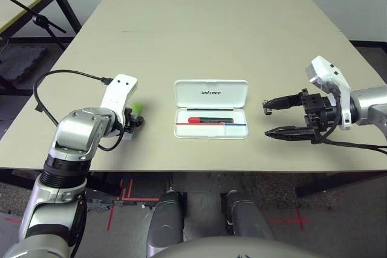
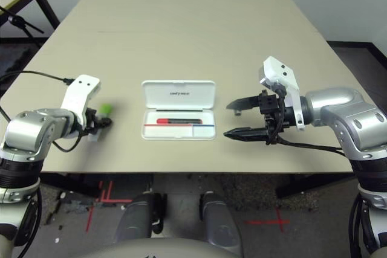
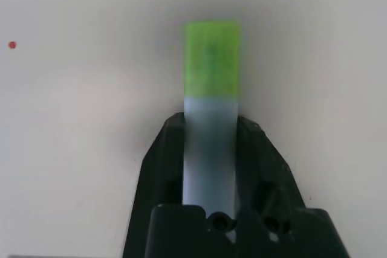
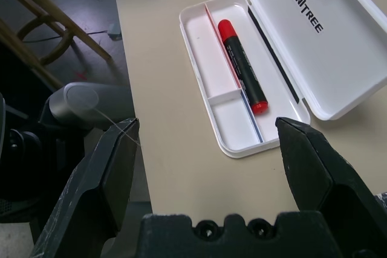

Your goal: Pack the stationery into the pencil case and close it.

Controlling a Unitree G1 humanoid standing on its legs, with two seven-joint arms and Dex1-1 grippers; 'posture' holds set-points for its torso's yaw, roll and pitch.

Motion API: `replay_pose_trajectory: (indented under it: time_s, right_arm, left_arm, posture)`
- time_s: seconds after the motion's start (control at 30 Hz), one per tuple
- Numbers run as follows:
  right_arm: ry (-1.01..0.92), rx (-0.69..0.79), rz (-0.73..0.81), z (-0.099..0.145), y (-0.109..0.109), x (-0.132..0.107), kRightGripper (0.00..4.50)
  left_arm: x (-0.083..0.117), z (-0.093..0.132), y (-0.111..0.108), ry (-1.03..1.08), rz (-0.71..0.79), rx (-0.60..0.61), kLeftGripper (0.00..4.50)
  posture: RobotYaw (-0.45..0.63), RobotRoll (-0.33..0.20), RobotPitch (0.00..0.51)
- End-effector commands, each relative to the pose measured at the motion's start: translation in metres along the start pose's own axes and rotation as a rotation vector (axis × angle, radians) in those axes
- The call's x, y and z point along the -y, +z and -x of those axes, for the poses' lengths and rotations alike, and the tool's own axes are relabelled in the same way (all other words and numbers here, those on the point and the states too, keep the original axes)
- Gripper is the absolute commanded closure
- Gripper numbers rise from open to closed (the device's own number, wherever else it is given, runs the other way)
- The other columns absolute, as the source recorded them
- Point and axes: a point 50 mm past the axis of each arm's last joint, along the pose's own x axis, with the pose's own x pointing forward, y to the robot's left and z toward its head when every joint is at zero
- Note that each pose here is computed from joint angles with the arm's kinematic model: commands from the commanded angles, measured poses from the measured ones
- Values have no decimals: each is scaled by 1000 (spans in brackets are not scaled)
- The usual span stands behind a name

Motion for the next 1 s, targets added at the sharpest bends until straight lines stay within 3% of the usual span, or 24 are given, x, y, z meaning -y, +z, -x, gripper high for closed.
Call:
replay_pose_trajectory:
  time_s: [0.03,0.17,0.33,0.53,0.73,1.0]
  right_arm:
    - [2,-12,6,-3,-2,0,0]
    - [3,-13,8,-3,-2,0,0]
    - [2,-17,9,-3,-2,2,0]
    - [-7,-19,8,-3,-3,3,0]
    - [-6,-31,1,-2,-4,3,0]
    - [-19,-42,2,-1,-5,6,0]
  left_arm:
    - [-3,-1,-8,14,-23,-46,3415]
    - [-11,4,-7,4,-108,-9,3415]
    - [-10,17,-3,-186,-430,144,3415]
    - [-2,32,-3,-386,-671,229,3415]
    - [20,28,14,-440,-893,257,3415]
    - [73,11,49,-564,-1065,306,3415]
  posture:
    - [-54,0,106]
    - [-53,0,107]
    - [-53,0,107]
    - [-50,0,112]
    - [-50,0,111]
    - [-63,0,109]
